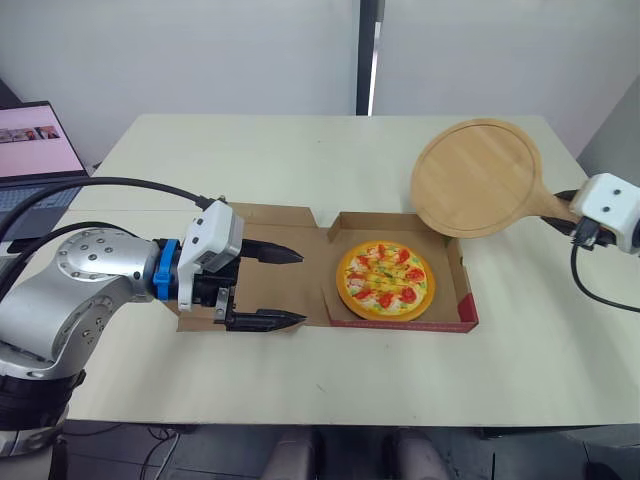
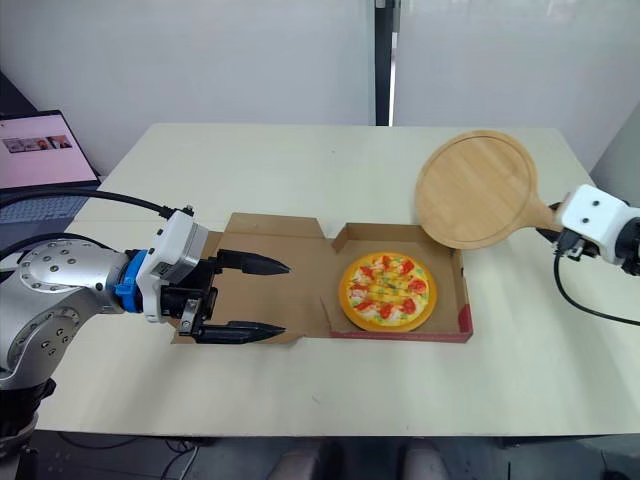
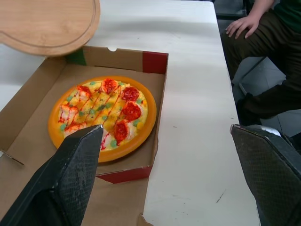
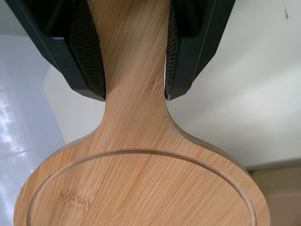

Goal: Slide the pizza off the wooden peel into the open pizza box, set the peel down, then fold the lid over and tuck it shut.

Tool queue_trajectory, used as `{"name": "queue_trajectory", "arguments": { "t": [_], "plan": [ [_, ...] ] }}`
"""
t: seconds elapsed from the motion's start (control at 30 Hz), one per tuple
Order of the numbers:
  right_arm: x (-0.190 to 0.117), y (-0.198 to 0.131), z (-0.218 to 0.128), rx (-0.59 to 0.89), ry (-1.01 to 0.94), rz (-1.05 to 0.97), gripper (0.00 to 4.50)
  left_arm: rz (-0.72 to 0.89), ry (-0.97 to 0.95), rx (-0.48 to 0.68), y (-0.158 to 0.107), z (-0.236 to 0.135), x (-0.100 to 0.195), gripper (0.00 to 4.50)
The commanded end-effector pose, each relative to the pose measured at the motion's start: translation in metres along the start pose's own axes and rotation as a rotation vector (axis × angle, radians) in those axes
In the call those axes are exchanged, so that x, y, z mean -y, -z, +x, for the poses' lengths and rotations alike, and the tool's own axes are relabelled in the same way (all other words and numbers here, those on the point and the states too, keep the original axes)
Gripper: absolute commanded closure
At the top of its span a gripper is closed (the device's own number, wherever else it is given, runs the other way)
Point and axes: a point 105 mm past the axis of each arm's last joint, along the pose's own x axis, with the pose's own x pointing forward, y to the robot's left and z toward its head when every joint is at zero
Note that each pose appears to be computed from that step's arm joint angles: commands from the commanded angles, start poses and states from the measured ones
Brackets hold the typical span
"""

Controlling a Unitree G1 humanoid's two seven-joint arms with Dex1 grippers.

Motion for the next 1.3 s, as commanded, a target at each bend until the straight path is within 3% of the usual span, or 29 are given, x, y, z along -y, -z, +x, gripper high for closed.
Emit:
{"name": "queue_trajectory", "arguments": {
  "t": [0.03,0.33,0.9,0.93,1.13,1.3],
  "plan": [
    [0.007,0.007,-0.027,0.022,0.120,0.128,2.88,0.055,0.002,0.046,-0.015,0.002,0.000,0.00],
    [-0.049,0.053,-0.057,-0.070,0.262,0.554,2.89,0.070,0.041,0.112,-0.029,0.013,-0.001,0.00],
    [-0.110,0.086,-0.053,-0.275,0.323,0.950,2.89,0.076,0.093,0.191,-0.048,0.027,0.000,0.00],
    [-0.112,0.087,-0.053,-0.280,0.319,0.969,2.15,0.077,0.093,0.192,-0.048,0.027,0.000,0.00],
    [-0.113,0.077,-0.059,-0.251,0.277,0.972,0.14,0.077,0.090,0.192,-0.048,0.026,0.000,0.00],
    [-0.091,0.054,-0.069,-0.148,0.208,0.819,0.06,0.050,0.014,0.183,-0.042,0.018,-0.007,0.00]
  ]
}}
